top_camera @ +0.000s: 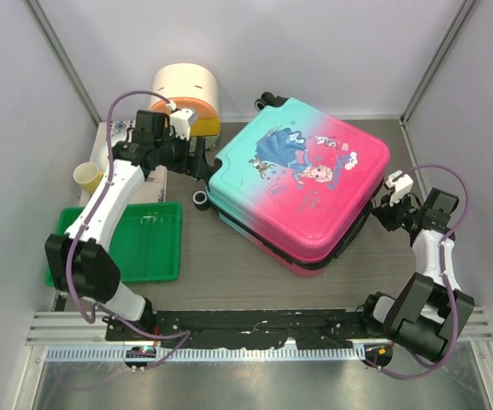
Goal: Open, take out, and arrange the luggage
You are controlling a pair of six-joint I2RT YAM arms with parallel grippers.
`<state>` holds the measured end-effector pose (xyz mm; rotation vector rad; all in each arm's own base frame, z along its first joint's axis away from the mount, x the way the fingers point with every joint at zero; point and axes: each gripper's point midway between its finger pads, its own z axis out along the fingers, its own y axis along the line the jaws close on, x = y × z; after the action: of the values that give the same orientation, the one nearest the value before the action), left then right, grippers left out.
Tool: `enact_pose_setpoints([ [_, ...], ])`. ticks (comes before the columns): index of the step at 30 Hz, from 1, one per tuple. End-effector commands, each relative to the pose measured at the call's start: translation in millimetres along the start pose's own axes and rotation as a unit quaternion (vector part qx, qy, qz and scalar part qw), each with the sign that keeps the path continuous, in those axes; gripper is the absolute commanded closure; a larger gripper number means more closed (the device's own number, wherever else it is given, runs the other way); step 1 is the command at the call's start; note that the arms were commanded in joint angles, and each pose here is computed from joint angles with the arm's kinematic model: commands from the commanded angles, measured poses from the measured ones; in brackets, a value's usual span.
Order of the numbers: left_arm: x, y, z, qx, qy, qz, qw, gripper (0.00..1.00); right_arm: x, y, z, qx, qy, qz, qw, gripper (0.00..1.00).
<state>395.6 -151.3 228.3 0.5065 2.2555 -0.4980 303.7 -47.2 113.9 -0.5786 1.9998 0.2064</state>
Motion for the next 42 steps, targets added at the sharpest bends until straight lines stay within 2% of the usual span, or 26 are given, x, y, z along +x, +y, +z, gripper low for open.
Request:
enact_pose_setpoints([
  [1,21.1,-25.6,-10.6,0.037,-0.003,-0.029,0.999,0.17,-26.2,34.8,-6.9,-0.069,-0.051,-0.041,0.995,0.99],
  [5,6.6,-40.0,8.3,0.099,-0.007,-0.036,0.994,0.14,-21.9,39.3,-9.7,-0.073,-0.042,-0.042,0.995,0.99],
  [6,-7.1,-46.2,8.4,0.115,-0.020,-0.040,0.992,0.14,-21.3,39.0,-9.8,-0.073,-0.041,-0.043,0.996,0.99],
  [10,-37.3,-71.0,29.1,0.166,-0.051,-0.010,0.985,0.12,-18.9,33.5,-9.0,-0.067,-0.035,-0.039,0.996,0.99],
  [18,-53.0,-131.9,82.7,0.246,-0.028,0.028,0.968,0.16,-6.9,20.1,-19.9,-0.051,-0.016,-0.032,0.998,0.99],
  [20,-40.8,-146.7,101.9,0.262,-0.005,0.031,0.964,0.22,-0.7,21.0,-24.8,-0.053,-0.008,-0.026,0.998,0.99],
  [24,-45.0,-165.8,126.4,0.282,0.000,0.038,0.959,0.36,9.5,15.3,-38.2,-0.049,0.004,-0.040,0.998,0.99],
  [25,-63.8,-169.0,125.0,0.281,-0.021,0.049,0.958,0.42,14.4,21.8,-41.7,-0.059,0.010,-0.025,0.998,0.99],
  [27,-61.6,-162.3,146.1,0.269,-0.007,0.047,0.962,0.45,15.0,28.3,-44.4,-0.071,0.011,-0.031,0.997,0.99],
  [28,-91.2,-162.9,139.2,0.260,-0.039,0.063,0.963,0.47,15.1,33.3,-46.3,-0.076,0.011,-0.033,0.997,0.99],
  [30,-95.0,-150.6,144.8,0.243,-0.031,0.062,0.968,0.44,16.7,36.4,-47.7,-0.073,0.013,-0.034,0.997,0.99],
  [31,-101.8,-148.0,139.9,0.234,-0.037,0.071,0.969,0.36,14.9,32.5,-49.3,-0.056,0.014,-0.034,0.998,0.99],
  [32,-117.3,-145.2,124.6,0.215,-0.057,0.086,0.971,0.31,18.0,25.3,-50.8,-0.035,0.027,-0.033,0.998,0.99],
  [34,-117.4,-141.2,107.2,0.194,-0.056,0.102,0.974,0.21,18.5,7.5,-51.2,0.014,0.031,-0.040,0.999,0.99],
  [35,-99.2,-128.2,111.4,0.163,-0.033,0.092,0.982,0.20,15.1,0.4,-54.6,0.041,0.028,-0.029,0.998,0.99],
  [36,-113.0,-128.9,83.7,0.148,-0.060,0.091,0.983,0.20,22.4,-7.5,-55.8,0.069,0.040,-0.021,0.997,0.99],
  [37,-109.0,-126.1,73.4,0.134,-0.061,0.082,0.986,0.20,11.2,-27.1,-58.5,0.110,0.024,-0.041,0.993,0.99],
  [38,-87.7,-110.5,80.3,0.095,-0.044,0.062,0.993,0.20,8.2,-33.5,-61.2,0.136,0.018,-0.018,0.990,0.99],
  [39,-94.5,-112.2,49.1,0.082,-0.071,0.053,0.993,0.20,10.0,-41.8,-63.5,0.160,0.022,-0.014,0.987,0.99],
  [41,-85.2,-110.0,31.9,0.060,-0.082,-0.001,0.995,0.16,-1.1,-58.7,-67.1,0.197,0.004,-0.020,0.980,0.99],
  [42,-61.5,-100.2,37.3,0.037,-0.076,-0.025,0.996,0.14,-1.2,-61.7,-67.0,0.205,-0.002,-0.007,0.979,0.99],
])
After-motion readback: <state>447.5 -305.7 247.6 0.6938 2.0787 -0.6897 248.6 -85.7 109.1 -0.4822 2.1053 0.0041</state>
